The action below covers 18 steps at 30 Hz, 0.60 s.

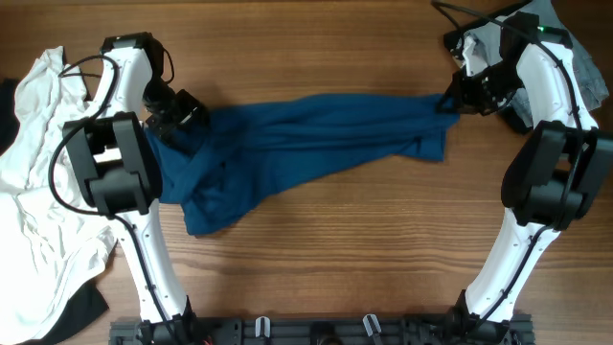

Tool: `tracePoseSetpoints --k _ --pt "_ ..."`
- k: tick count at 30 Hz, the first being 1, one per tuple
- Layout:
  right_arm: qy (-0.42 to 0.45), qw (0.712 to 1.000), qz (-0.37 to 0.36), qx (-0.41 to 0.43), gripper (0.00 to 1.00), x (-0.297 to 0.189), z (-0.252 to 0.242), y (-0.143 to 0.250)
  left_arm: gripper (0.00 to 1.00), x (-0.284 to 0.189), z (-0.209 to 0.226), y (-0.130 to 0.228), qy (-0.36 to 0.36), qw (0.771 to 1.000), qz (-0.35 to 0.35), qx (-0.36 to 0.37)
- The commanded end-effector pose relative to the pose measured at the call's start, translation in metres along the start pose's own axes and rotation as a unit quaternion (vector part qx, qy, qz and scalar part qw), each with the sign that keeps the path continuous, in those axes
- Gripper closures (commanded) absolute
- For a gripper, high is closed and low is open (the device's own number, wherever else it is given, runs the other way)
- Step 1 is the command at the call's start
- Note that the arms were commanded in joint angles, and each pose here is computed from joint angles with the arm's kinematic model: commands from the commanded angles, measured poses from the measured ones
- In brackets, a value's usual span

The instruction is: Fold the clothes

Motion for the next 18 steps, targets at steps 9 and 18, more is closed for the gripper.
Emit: tracePoseSetpoints --k 9,18 --pt "0.054 0.998 0.009 0.037 0.96 -0.010 -0.014 0.007 0.00 -0.044 -0.120 0.022 0.064 0.982 -0.111 0.142" --pt "0.117 0.985 0.010 0.126 0.96 -0.026 -0.057 0.019 0.01 -0.134 -0.155 0.051 0.111 0.953 -0.208 0.189"
Point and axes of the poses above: each gripper's point midway between its finger pads, its own x axis out along the fingers, its own z axis along the line the jaws close on, y = z × x, the point moved 1 cm from there along -x, back along the fingers, and after that the axes turned 3 degrees about x, right-handed, at the moved point
